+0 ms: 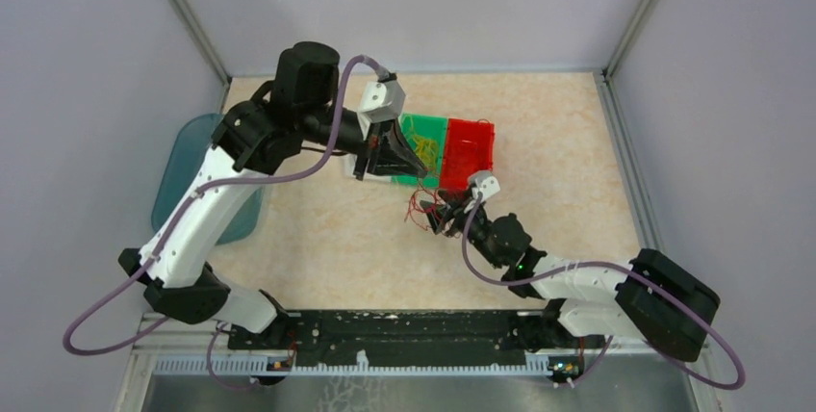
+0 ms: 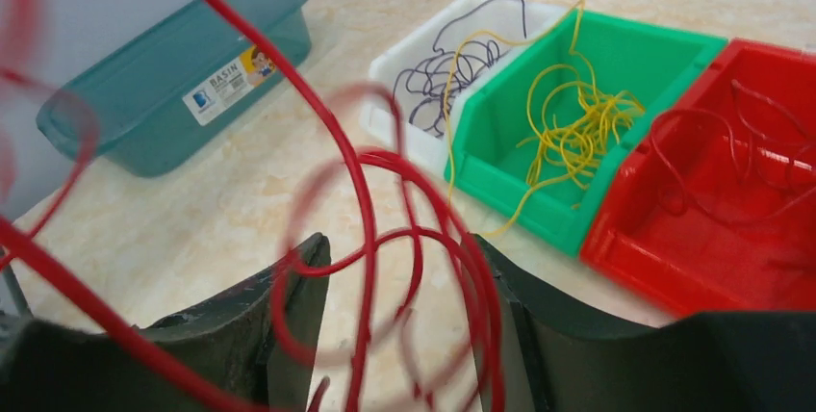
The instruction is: Untangle the cables
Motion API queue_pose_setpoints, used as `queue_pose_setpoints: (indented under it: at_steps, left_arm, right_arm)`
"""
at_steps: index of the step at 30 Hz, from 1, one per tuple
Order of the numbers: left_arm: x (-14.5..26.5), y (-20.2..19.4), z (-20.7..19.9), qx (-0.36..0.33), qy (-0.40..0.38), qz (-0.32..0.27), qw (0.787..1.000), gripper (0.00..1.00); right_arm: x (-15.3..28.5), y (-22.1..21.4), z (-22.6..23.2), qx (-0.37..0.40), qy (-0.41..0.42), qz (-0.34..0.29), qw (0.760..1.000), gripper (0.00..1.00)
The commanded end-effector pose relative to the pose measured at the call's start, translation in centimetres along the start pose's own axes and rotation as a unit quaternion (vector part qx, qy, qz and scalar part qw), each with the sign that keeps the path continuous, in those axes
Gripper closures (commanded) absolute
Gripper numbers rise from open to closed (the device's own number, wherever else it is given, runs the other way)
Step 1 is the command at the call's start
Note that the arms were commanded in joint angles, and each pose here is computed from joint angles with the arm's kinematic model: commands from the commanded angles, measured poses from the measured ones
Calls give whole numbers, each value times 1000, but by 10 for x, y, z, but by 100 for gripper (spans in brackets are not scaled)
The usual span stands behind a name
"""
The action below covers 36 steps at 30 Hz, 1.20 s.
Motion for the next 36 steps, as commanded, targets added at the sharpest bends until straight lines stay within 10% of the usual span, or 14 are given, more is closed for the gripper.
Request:
queue_pose_setpoints:
  at_steps: [1,13,28,36]
  left_arm:
    - [15,40,4,-84,43,-35,995,100]
    - [74,110,41,-296,289,-75,907,99]
    - [169,210,61,-477,538,-91,689,100]
    - [184,231,47,-505,545,-97,663,100]
  right_arm:
    - [10,8,1,-45,2,-39,998,48]
    - [33,-21,-29,-67,-53,-15,996,54]
    - [50,-52,-56,-59,-113,30,991,60]
    - [57,-56,-61,-67,-126,36,989,70]
Point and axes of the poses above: each gripper's point midway between its finger pads, its own x axis back along the fingers, its own z axis along the line the jaws close on, y = z × x, the point moved 4 cm from there along x, back along the fingers, and after that the axes turned 14 degrees about -x, right-handed, at the moved point
